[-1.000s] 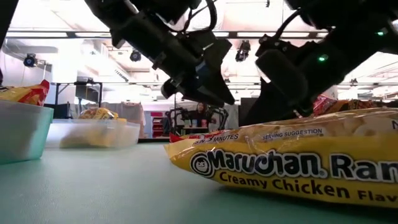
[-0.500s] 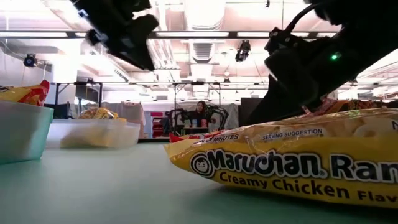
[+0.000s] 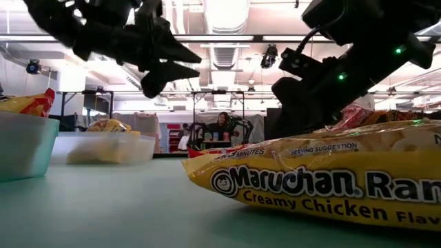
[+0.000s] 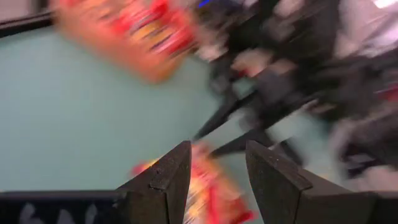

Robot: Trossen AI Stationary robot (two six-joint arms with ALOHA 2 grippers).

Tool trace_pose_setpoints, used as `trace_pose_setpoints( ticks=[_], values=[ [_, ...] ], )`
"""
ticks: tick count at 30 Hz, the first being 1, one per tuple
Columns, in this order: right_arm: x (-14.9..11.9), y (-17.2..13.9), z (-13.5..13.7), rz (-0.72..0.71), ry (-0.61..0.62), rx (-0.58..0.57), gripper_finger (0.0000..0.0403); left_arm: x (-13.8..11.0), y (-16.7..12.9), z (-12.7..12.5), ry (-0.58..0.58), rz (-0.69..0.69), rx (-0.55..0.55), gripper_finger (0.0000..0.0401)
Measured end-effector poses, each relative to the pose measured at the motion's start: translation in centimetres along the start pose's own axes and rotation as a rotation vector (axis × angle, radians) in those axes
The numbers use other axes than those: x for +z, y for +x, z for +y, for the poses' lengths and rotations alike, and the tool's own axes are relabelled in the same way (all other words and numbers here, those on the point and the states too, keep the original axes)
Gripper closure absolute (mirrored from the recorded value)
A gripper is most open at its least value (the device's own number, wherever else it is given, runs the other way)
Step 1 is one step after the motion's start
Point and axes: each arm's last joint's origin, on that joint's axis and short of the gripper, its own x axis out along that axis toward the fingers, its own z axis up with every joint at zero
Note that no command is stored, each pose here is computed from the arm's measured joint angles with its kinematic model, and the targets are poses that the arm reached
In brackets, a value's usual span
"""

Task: Sort Maruchan noodles
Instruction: Put the red noodle pack into the green bin

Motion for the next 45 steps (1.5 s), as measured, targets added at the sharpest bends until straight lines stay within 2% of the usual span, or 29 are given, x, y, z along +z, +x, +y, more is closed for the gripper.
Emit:
trace_pose_setpoints(
  ticks=[2,3,5,8,11,18,23,27,38,45],
  values=[
    [-0.1,0.0,0.0,0.018,-0.007,0.019,0.0266,-0.2,0.1,0.7,-0.006,-0.041,-0.087,0.0264],
    [-0.1,0.0,0.1,0.03,-0.01,0.034,0.0266,-0.3,0.1,0.9,-0.004,-0.053,-0.091,0.0264],
    [-0.2,0.0,0.1,0.046,-0.012,0.054,0.0266,-0.7,0.3,1.4,0.02,-0.057,-0.049,0.0264],
    [-0.2,0.0,0.2,0.049,-0.011,0.06,0.0266,-1.1,0.7,2.0,0.055,-0.08,0.072,0.0264],
    [-0.2,0.0,0.2,0.049,-0.007,0.061,0.0266,-1.3,1.4,2.1,-0.036,-0.048,0.096,0.0264],
    [0.2,0.0,-0.1,0.054,0.063,0.062,0.0264,-2.2,3.1,1.9,-0.049,0.106,-0.059,0.0264],
    [1.1,-0.4,-0.9,0.084,0.084,0.076,0.0246,-3.3,3.8,2.2,-0.055,0.185,-0.107,0.0264],
    [1.6,-0.5,-1.5,0.093,0.15,0.056,0.0236,-4.0,4.4,2.1,-0.059,0.233,-0.154,0.0264],
    [0.4,0.3,-1.5,0.161,0.241,0.053,0.0247,-6.2,5.7,3.1,-0.059,0.306,-0.122,0.0264],
    [0.1,0.4,-1.3,0.204,0.292,0.086,0.0259,-6.3,5.8,3.1,-0.024,0.31,-0.123,0.0264]
  ],
)
